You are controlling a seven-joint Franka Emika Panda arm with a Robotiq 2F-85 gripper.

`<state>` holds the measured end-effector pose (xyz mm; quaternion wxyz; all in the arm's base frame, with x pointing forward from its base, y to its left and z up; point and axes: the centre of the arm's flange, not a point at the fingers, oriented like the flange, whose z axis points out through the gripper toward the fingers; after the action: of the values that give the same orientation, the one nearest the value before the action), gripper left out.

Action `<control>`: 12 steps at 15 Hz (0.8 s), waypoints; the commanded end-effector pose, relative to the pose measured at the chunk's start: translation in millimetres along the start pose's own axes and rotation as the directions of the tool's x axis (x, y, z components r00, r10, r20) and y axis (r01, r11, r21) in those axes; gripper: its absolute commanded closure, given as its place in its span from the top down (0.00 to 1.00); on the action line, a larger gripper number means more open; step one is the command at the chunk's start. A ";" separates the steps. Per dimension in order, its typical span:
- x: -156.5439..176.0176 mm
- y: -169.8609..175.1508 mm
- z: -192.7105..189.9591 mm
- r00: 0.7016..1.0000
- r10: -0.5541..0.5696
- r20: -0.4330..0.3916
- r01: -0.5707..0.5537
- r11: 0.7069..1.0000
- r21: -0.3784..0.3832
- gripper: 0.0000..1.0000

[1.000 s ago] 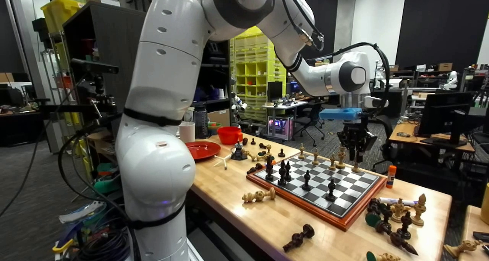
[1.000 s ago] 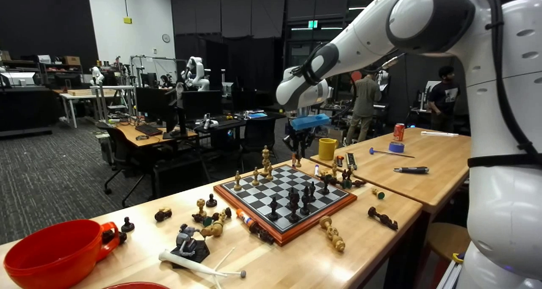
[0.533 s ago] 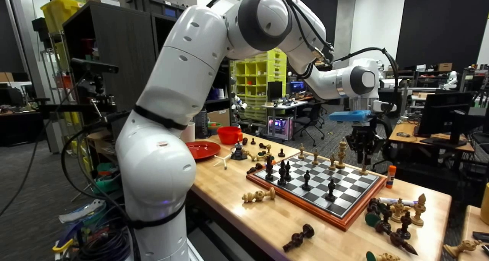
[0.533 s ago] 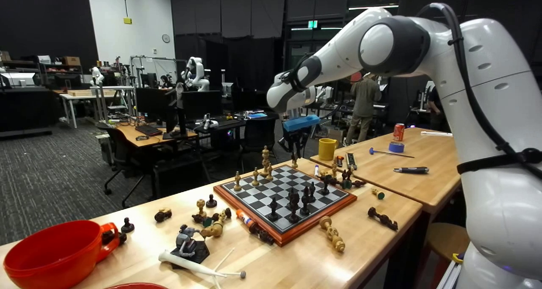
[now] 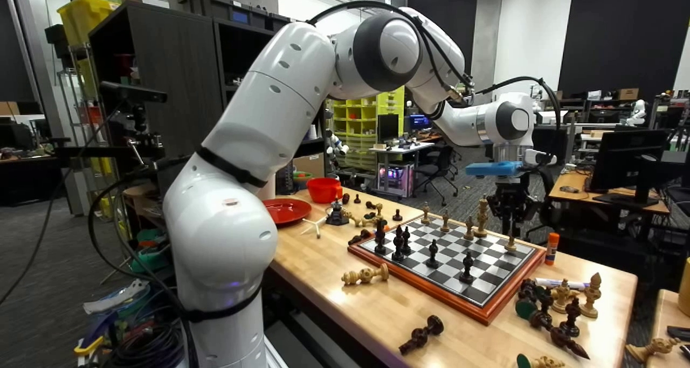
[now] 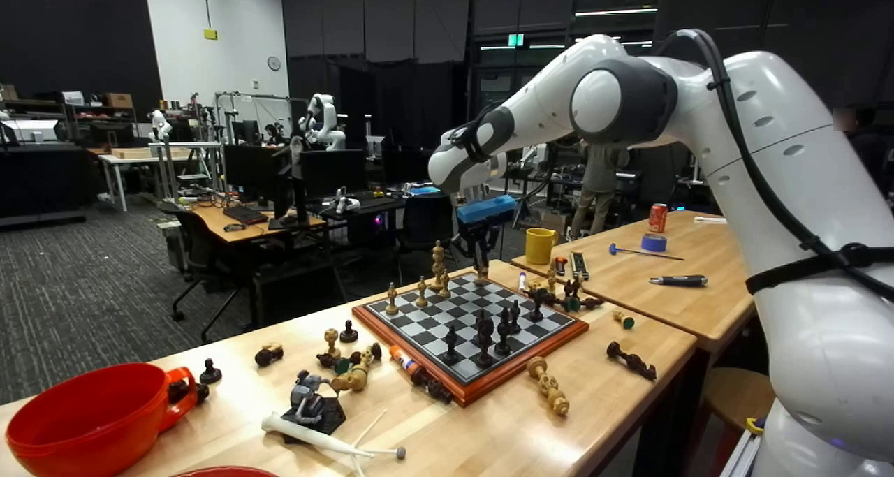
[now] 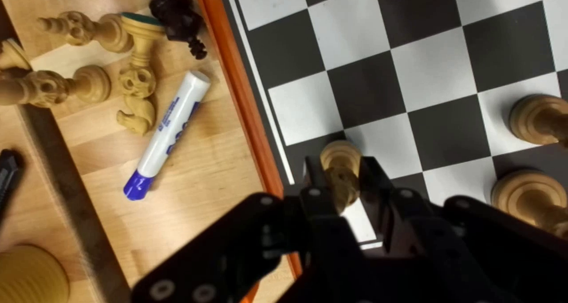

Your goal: Put one yellow chess piece on the chess board

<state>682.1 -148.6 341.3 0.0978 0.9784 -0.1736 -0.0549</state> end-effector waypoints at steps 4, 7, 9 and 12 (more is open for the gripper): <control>9.8 -21.6 -5.4 1.000 -0.013 0.027 0.013 1.000 -0.002 0.06; 8.9 -26.2 -5.0 0.999 -0.019 0.036 0.019 1.000 -0.005 0.06; 8.8 -27.0 -3.6 0.999 -0.020 0.043 0.020 1.000 -0.007 0.06; 6.4 -25.2 -2.2 0.998 -0.016 0.060 0.016 1.000 -0.005 0.06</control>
<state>694.1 -129.0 333.1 0.1002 0.9790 -0.1610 -0.0753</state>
